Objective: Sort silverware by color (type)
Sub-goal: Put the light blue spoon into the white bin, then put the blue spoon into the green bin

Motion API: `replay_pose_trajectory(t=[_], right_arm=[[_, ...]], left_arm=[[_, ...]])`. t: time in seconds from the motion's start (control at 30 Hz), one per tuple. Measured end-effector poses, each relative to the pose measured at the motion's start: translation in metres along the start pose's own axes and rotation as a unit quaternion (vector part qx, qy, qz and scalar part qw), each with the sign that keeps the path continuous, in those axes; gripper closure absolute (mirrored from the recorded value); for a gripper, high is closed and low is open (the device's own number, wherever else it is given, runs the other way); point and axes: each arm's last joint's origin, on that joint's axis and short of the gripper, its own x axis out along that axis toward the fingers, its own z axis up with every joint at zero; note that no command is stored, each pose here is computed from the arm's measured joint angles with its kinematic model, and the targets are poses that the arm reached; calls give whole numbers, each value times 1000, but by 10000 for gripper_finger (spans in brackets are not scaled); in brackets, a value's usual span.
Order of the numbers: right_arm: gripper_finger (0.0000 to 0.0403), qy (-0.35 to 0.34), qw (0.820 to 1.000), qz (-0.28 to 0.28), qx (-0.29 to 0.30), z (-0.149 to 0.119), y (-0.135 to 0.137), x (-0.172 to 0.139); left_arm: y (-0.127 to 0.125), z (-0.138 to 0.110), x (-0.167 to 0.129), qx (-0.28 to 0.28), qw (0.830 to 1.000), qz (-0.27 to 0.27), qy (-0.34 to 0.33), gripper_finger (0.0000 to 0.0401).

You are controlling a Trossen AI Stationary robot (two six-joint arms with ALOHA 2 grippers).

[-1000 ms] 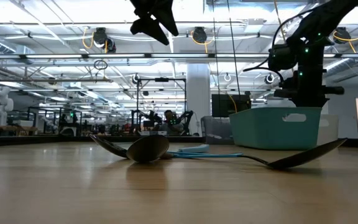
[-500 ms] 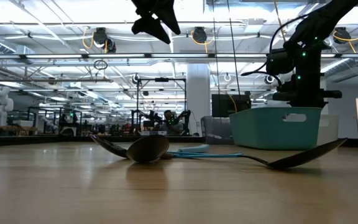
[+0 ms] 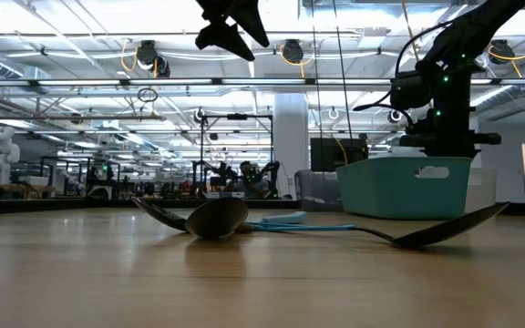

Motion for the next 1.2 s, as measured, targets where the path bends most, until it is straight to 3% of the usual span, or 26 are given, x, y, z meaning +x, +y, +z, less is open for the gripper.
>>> replay_pose_trajectory(t=[0.53, 0.77, 1.2], right_arm=[[246, -13, 1000, 7, 9, 0, -1, -11], [241, -63, 997, 38, 32, -5, -2, -42], [241, -112, 984, 128, 47, -44, 15, -80]], left_arm=[[1, -3, 0, 2, 1000, 4, 13, 178], [1, -7, -1, 15, 999, 10, 34, 178], [-11, -21, -4, 102, 992, 3, 80, 178]])
